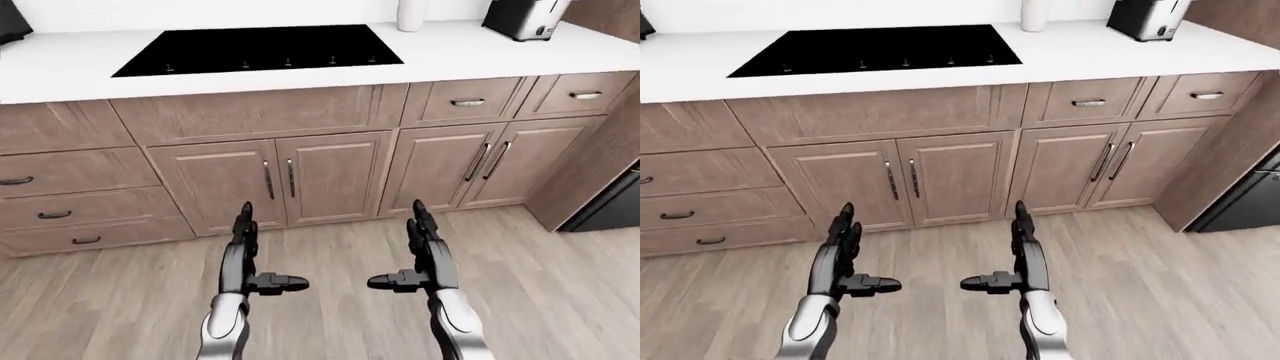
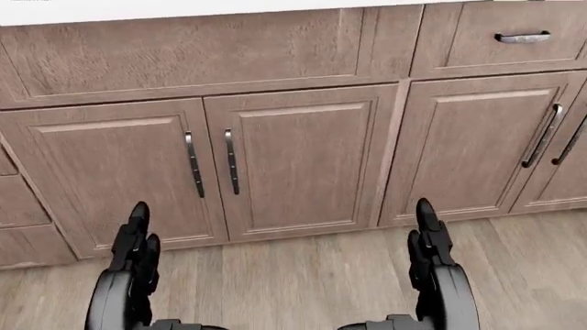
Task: Navigate to the shelves.
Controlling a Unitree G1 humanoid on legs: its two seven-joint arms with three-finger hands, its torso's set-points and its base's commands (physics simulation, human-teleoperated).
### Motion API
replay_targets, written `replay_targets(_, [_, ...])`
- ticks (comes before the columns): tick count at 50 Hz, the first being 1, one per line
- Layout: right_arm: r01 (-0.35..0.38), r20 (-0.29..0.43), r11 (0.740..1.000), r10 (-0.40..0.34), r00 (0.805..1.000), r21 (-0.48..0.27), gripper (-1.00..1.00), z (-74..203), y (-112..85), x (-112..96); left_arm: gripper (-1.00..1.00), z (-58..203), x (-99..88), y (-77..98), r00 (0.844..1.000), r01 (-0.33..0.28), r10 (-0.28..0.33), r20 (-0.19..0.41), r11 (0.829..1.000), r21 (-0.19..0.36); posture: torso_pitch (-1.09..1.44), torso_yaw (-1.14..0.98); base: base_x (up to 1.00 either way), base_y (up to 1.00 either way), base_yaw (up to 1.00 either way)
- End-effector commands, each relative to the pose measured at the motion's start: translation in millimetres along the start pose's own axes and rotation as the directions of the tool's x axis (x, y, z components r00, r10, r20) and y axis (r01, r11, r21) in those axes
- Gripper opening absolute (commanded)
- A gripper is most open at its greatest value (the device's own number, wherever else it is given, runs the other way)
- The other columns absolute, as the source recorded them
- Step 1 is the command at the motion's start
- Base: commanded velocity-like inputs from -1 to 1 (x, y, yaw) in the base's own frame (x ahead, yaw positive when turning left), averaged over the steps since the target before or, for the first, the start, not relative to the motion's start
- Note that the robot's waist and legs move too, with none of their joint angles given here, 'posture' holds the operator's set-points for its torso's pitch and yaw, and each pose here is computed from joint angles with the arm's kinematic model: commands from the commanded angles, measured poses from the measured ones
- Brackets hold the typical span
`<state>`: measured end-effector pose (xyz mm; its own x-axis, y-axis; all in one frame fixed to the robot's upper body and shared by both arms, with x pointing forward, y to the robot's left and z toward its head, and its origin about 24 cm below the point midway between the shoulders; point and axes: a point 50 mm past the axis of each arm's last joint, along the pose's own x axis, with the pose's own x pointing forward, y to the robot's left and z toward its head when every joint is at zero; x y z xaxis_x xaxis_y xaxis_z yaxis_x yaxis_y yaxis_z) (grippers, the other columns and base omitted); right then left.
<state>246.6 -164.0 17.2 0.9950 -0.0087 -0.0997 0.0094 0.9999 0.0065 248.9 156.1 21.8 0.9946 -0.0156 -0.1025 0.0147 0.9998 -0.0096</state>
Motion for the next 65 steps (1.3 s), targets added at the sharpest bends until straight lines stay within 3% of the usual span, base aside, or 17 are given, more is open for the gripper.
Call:
replay_targets(1, [-0.029,0.097,1.000,0.029,0.995,-0.001,1.00,18.8,6.2,4.3,1.00,19.9,3.0,3.7,0.995,-0.016,0.015,0.103,1.000,0.008,0.00,0.00,0.00,-0.37,0.00])
replay_targets(65, [-0.028,0.095,1.000,0.028,0.995,0.000,1.00,18.6,6.2,5.1,1.00,19.9,3.0,3.7,0.995,-0.016,0.015,0.103,1.000,0.008,0.00,0.00,0.00,-0.37,0.00])
